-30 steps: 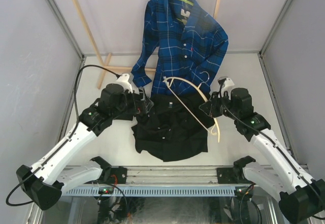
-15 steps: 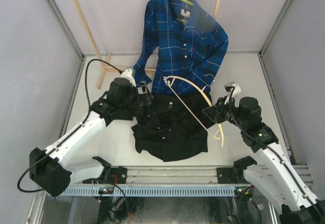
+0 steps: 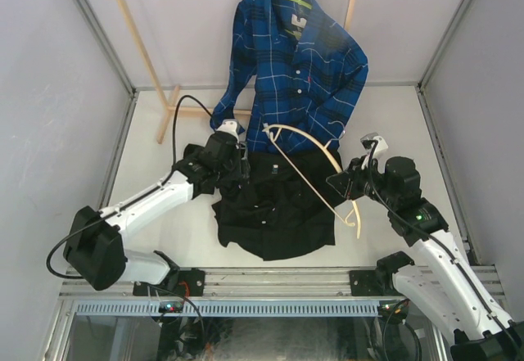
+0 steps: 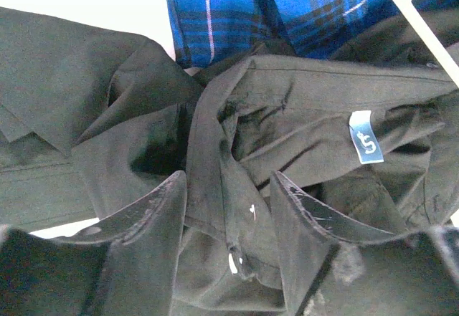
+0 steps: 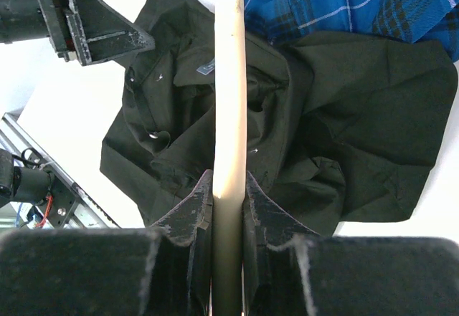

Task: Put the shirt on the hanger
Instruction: Hang the shirt on the hanger.

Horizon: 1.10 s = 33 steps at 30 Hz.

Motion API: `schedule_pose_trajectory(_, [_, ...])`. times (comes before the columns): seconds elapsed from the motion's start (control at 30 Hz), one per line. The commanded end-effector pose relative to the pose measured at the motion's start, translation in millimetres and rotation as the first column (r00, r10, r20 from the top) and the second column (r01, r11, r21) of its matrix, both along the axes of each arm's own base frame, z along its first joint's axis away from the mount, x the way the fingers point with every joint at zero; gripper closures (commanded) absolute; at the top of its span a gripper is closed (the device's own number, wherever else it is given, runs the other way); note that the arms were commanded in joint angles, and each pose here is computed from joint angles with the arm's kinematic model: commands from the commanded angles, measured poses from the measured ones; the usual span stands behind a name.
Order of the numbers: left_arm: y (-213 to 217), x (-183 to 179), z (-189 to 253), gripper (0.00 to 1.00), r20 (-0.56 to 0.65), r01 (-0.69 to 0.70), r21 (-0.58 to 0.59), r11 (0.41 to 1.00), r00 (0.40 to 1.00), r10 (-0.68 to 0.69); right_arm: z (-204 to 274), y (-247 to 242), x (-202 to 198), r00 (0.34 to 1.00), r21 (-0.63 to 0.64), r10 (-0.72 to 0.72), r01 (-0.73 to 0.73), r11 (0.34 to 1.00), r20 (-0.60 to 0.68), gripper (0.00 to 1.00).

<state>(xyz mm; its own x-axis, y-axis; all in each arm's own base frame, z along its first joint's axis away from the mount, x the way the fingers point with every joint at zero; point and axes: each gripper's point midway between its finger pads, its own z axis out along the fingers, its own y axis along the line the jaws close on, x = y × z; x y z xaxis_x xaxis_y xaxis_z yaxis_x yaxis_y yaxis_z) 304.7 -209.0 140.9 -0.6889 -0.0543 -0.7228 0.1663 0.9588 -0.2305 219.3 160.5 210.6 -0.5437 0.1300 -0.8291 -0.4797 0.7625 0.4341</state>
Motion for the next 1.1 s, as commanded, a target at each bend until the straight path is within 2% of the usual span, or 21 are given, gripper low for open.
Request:
schedule_pose_trajectory(0.0, [-5, 10, -8, 0.49, 0.018, -0.011, -0.004, 1.000, 1.000, 0.011, 18, 4, 3, 0.997, 0.020, 0.020, -0.021, 1.000, 0.072, 1.00])
schedule_pose_trajectory(0.13, [-11, 10, -22, 0.62, -0.014, 0.012, 0.023, 1.000, 1.000, -0.012, 17, 4, 3, 0.997, 0.023, 0.018, -0.019, 1.000, 0.069, 1.00])
schedule_pose_trajectory(0.37, [-9, 5, -31, 0.64, -0.036, 0.018, 0.042, 0.999, 0.999, -0.016, 21, 0, 2, 0.996, 0.020, 0.003, -0.005, 1.000, 0.086, 1.00])
schedule_pose_trajectory(0.5, [-5, 3, -28, 0.72, -0.031, 0.015, 0.045, 0.999, 0.999, -0.013, 23, 0, 1, 0.996, 0.027, 0.003, -0.005, 1.000, 0.094, 1.00])
schedule_pose_trajectory(0.6, [-3, 0, -24, 0.72, -0.024, 0.014, 0.045, 0.999, 1.000, -0.012, 23, 0, 1, 0.996, 0.027, 0.000, -0.003, 1.000, 0.092, 1.00])
schedule_pose_trajectory(0.77, [0, -7, -29, 0.63, -0.029, 0.010, 0.045, 0.999, 1.000, -0.008, 22, 1, 2, 0.996, 0.026, 0.002, -0.004, 1.000, 0.089, 1.00])
schedule_pose_trajectory(0.83, [-1, -10, -33, 0.64, -0.034, 0.013, 0.048, 0.999, 0.999, -0.011, 23, 1, 2, 0.996, 0.029, 0.002, -0.005, 1.000, 0.091, 1.00])
schedule_pose_trajectory(0.93, [0, -14, -38, 0.75, -0.037, 0.010, 0.066, 0.998, 0.999, -0.008, 26, 1, 3, 0.995, 0.032, 0.001, -0.004, 0.999, 0.099, 1.00])
schedule_pose_trajectory(1.03, [8, -13, -32, 0.98, -0.022, -0.017, 0.088, 0.996, 1.000, 0.019, 31, 1, 2, 0.993, 0.032, 0.007, -0.011, 0.999, 0.114, 1.00])
schedule_pose_trajectory(1.07, [10, -11, -25, 0.99, -0.005, -0.028, 0.093, 0.995, 1.000, 0.028, 32, 1, 2, 0.993, 0.029, 0.012, -0.015, 0.999, 0.119, 1.00])
